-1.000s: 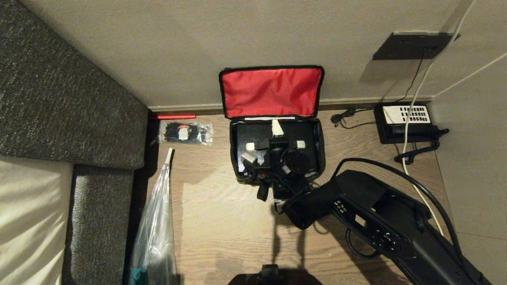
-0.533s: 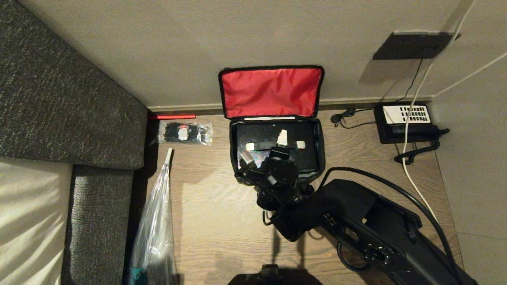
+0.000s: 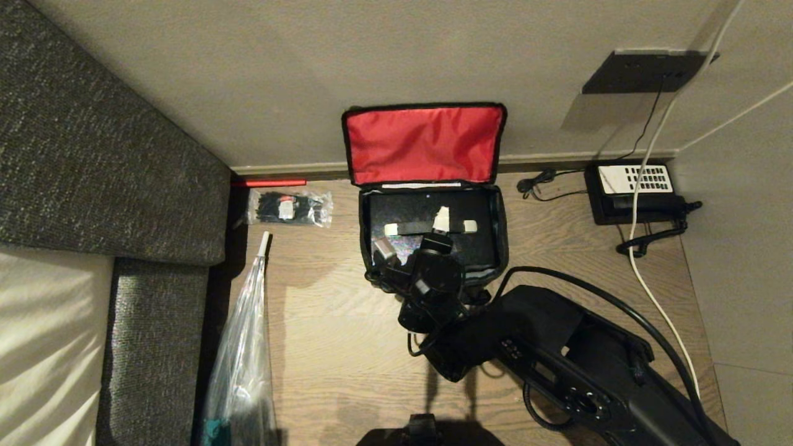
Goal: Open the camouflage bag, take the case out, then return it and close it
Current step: Grip the handle
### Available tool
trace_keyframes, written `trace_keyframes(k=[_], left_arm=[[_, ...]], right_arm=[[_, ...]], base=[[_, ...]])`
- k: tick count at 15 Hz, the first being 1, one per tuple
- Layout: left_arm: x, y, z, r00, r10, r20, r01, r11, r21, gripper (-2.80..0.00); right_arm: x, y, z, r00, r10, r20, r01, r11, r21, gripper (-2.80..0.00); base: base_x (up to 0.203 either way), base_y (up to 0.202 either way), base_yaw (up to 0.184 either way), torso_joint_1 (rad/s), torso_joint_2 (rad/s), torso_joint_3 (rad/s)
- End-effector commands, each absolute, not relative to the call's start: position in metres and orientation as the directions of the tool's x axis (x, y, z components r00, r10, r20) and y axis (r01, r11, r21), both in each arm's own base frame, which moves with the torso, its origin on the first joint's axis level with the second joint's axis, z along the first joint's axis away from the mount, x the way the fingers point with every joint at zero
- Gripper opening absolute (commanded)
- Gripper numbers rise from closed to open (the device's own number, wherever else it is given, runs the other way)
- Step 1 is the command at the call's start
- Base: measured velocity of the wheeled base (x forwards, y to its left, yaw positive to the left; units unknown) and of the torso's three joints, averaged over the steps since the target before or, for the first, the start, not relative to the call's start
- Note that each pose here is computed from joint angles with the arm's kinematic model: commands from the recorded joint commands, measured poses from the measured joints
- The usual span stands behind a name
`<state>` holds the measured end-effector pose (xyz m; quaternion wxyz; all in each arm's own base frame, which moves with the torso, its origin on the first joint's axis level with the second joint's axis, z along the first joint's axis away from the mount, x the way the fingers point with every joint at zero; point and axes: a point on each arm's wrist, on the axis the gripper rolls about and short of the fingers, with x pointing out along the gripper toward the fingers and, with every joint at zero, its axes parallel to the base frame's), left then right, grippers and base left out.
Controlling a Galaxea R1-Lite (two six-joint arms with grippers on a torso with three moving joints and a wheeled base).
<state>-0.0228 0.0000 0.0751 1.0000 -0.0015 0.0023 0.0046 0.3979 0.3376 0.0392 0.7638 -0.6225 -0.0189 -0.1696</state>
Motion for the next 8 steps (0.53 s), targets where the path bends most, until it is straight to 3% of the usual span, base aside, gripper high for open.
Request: trace_keyframes(k=[1,8], left_arm=[[-0.023,0.000,0.074,1.000,0.011,-0.006,-0.011,1.000,-0.003,-2.80],[-0.023,0.000,0.074,1.000,0.011,-0.006,-0.011,1.000,-0.005,-2.80]], right_arm=[[0.406,0.330,0.050,0.944,-0.157,0.292,0.315,0.157,-0.936,0.00],[0.427,0.313,0.069,0.923,-0.154,0.352,0.371,0.124,-0.920,0.00]], base=[[0.000,0.000,0.000,0.000,0.00,0.000],[0.000,0.000,0.000,0.000,0.00,0.000]])
